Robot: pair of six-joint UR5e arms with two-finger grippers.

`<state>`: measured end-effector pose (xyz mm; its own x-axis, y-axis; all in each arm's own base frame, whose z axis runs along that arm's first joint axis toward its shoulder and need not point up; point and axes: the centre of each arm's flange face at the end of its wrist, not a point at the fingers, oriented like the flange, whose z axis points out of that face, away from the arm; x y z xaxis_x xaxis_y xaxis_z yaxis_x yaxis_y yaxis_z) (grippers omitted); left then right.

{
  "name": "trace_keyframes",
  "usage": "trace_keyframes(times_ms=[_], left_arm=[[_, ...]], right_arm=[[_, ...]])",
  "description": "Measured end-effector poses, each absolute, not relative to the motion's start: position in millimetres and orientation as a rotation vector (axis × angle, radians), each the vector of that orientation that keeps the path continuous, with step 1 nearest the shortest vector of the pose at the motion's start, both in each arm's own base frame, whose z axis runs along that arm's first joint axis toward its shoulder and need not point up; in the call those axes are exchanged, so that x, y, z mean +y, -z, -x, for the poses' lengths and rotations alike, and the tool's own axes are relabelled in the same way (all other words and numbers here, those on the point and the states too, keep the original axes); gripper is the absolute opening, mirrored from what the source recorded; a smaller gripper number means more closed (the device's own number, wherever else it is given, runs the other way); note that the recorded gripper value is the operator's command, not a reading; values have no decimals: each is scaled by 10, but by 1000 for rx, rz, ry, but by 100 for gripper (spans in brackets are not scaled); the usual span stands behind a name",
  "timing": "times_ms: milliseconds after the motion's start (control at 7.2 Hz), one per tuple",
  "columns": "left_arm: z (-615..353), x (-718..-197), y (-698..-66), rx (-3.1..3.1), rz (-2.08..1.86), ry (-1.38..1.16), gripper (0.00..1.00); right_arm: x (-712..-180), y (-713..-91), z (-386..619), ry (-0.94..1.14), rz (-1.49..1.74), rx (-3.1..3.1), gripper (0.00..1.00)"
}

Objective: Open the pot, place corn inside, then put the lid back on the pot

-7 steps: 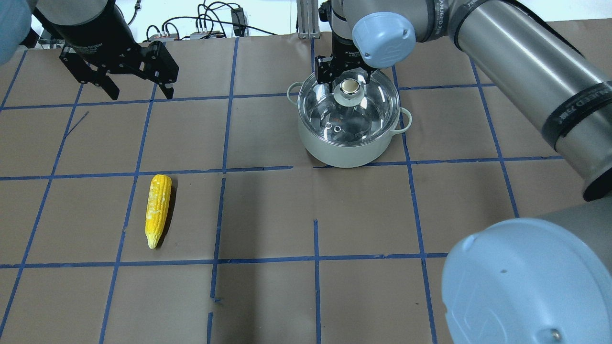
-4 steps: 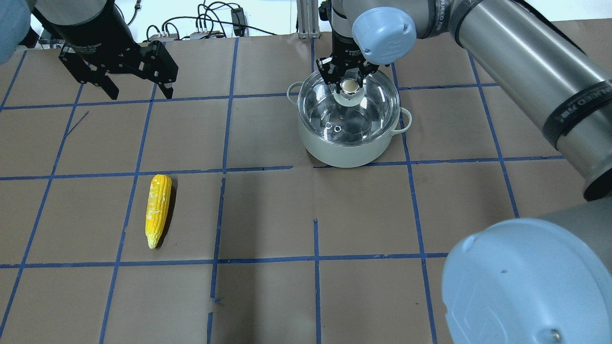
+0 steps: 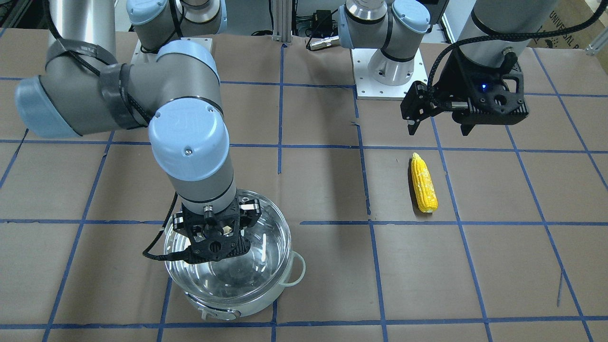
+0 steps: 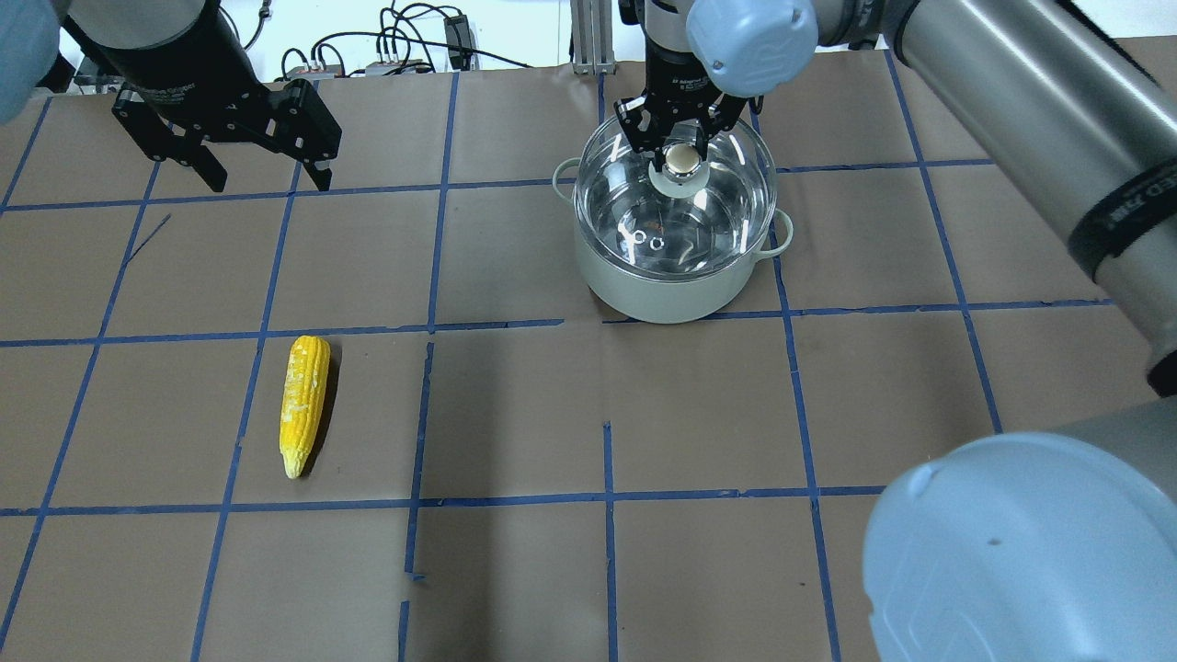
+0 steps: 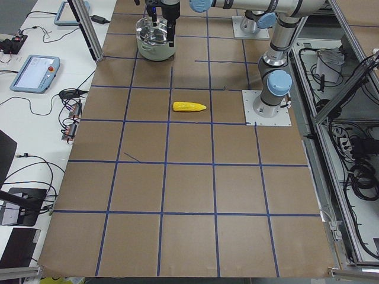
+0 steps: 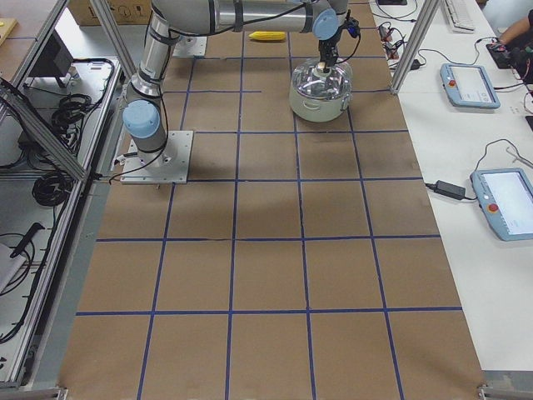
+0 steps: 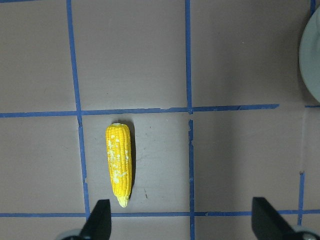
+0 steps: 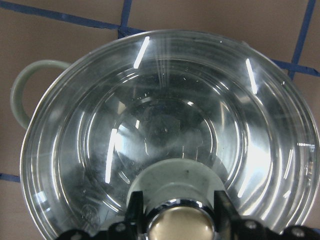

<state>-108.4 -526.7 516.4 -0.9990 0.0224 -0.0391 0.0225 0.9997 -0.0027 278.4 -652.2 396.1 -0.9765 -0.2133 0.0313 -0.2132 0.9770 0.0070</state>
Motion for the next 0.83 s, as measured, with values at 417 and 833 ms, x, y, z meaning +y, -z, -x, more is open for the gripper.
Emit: trace_keyframes(times_ms=[417,833], left_arm=[[1017,-5297,-5172,3104,-45,9,100],[538,-5411,-4400,3122,-83,-159,100]], right_arm=[[-6248,-4733,-2444,16,-355,-3093,32],[-5788,-5230,-1364,77,-442,-3096,32]])
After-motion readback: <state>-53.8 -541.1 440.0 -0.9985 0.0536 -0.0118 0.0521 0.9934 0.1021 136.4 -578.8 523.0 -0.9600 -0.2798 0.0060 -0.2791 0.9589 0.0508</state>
